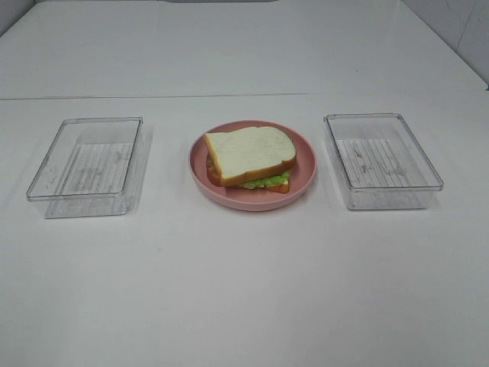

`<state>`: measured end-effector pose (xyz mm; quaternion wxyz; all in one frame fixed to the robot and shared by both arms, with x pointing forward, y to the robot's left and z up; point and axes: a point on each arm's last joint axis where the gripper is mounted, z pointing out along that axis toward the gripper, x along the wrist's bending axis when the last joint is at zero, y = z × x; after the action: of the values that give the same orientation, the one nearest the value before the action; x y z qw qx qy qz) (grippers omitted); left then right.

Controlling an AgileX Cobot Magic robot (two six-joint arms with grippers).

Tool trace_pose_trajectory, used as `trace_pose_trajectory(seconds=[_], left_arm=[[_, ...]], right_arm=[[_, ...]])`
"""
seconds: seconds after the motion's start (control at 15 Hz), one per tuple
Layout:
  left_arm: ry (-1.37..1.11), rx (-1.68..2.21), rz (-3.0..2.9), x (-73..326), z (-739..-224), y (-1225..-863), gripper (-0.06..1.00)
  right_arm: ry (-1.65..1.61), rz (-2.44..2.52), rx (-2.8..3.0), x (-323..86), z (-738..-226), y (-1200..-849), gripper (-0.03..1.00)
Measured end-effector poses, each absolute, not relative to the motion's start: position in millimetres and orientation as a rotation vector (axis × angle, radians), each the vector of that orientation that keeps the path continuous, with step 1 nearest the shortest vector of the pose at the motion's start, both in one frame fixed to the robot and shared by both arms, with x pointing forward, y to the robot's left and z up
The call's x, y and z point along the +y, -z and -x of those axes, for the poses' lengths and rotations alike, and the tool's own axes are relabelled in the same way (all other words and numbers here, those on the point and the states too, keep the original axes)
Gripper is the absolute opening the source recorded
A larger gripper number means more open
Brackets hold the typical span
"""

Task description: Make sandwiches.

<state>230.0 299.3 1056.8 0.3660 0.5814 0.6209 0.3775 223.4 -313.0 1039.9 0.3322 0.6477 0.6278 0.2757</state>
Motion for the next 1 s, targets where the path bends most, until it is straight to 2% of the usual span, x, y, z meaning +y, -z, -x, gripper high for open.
trace_pose_trajectory(seconds=[0.13,1.0], left_arm=[[-0.97,1.596,-1.495,299.3,-230.0,-1056.8,0.98],[-0.97,1.596,-1.495,299.3,-230.0,-1056.8,0.98]], right_arm=[[-0.752,-1.666,1.678,-307.4,-228.7,-1029.3,0.98],[-0.796,-1.658,1.688,-304.4,-230.6,-1028.6,0.98]])
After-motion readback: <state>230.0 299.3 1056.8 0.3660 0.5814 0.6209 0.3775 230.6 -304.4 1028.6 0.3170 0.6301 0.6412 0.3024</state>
